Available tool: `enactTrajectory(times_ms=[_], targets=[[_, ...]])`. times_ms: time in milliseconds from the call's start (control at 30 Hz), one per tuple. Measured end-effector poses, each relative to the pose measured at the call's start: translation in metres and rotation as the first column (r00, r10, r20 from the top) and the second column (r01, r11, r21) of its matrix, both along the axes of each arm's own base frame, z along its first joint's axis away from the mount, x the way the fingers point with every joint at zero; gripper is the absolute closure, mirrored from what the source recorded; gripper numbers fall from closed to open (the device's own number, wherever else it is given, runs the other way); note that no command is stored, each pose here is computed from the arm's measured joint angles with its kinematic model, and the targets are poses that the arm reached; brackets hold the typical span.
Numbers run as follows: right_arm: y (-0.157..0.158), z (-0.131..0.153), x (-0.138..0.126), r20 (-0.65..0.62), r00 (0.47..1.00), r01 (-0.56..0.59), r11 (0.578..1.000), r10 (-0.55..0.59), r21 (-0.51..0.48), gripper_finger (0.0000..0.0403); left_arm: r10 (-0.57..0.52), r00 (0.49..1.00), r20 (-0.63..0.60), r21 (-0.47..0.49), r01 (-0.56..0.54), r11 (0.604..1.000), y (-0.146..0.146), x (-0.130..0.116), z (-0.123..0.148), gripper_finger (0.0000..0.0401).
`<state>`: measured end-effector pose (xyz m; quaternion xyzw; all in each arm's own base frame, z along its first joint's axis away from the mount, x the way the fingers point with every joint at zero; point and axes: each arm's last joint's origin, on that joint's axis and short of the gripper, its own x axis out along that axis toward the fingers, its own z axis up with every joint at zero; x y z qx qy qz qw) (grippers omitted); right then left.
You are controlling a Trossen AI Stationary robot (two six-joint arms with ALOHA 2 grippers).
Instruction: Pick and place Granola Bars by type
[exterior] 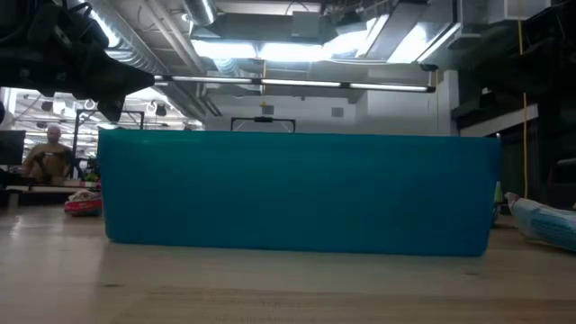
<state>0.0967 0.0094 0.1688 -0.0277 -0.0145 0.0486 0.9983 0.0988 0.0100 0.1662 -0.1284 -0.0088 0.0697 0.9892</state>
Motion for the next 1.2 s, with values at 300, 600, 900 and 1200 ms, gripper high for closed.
enactTrajectory(times_ms=[300,600,900,1200], targets=[[0.0,0.001,0.0,0.024,1.0,0.006,0.988,-0.003,-0.154,0.0377,0.0,1.0,0.001,0.0,0.0,1.0,0.0,0.0,0.0,0.0393],[-0.004,0.021,-0.003,0.208,0.969,0.121,0.991,-0.132,0.065,0.0377,0.0,1.0,0.0,0.0,0.0,1.0,0.0,0.0,0.0,0.0389],[-0.009,0.035,-0.005,0.183,0.943,0.252,0.956,-0.277,0.148,0.0377,0.049,0.999,-0.002,0.018,-0.049,0.999,0.001,0.0,0.0,0.0392],[-0.014,0.064,-0.012,-0.277,0.861,0.489,0.845,-0.427,0.218,0.0375,0.049,0.999,0.0,0.018,-0.049,0.999,0.001,0.0,0.0,0.0389]])
